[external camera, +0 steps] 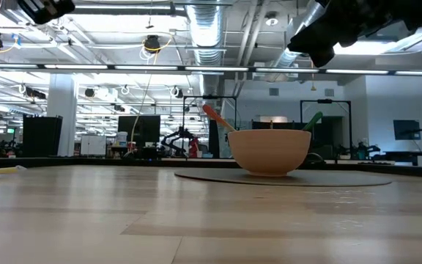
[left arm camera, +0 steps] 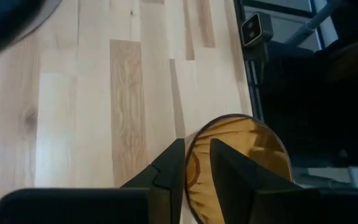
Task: Pick & Place Utensil
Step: Put the brown cup on the gray mat to the top left of the orange bowl
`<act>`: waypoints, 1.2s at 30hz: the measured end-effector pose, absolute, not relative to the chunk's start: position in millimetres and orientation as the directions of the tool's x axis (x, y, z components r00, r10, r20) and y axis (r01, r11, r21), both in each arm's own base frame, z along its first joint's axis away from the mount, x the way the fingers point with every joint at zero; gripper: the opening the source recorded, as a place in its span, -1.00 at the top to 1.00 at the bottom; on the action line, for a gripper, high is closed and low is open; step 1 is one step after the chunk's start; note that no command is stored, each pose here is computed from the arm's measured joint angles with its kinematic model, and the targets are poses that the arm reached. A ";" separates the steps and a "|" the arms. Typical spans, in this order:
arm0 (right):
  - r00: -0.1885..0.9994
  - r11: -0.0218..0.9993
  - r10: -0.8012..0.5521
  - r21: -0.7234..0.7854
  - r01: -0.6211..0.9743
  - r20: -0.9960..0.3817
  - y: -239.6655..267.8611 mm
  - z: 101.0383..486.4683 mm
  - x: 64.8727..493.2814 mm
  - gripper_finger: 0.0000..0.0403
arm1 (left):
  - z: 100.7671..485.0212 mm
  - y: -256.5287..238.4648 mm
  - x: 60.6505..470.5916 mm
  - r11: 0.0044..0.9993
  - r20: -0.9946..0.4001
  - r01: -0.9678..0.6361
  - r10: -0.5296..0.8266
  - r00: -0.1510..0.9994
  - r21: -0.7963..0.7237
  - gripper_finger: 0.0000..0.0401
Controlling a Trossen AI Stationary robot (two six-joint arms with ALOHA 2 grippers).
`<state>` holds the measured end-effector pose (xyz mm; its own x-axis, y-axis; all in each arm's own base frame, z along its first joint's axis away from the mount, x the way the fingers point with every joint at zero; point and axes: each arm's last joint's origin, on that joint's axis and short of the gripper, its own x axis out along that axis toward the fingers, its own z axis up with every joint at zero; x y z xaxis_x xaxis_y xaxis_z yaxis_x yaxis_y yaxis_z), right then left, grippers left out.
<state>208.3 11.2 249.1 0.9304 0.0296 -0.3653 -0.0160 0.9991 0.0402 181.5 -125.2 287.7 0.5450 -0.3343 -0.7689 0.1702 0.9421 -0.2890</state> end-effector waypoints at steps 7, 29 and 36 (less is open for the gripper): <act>0.930 0.999 0.030 0.040 -0.016 -0.366 11.2 249.1 208.4 0.64 | 271.5 -137.9 189.5 0.951 -0.816 0.163 -0.310 0.487 -0.264 0.62; 0.931 0.999 0.029 0.040 -0.016 -0.365 11.1 249.1 208.4 0.64 | 282.8 -120.6 222.0 0.983 -0.802 0.081 -0.179 0.570 -0.162 0.91; 0.931 1.000 0.029 0.018 -0.024 -0.365 11.1 249.1 208.4 0.64 | 323.4 -52.8 249.2 0.990 -0.758 -0.076 -0.043 0.650 -0.121 0.92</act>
<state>208.4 11.1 249.1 0.9306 0.0293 -0.3649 -0.0245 0.9995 0.0178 249.2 -52.8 323.4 0.6504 -0.0427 -0.7584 -0.0765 0.9897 -0.1213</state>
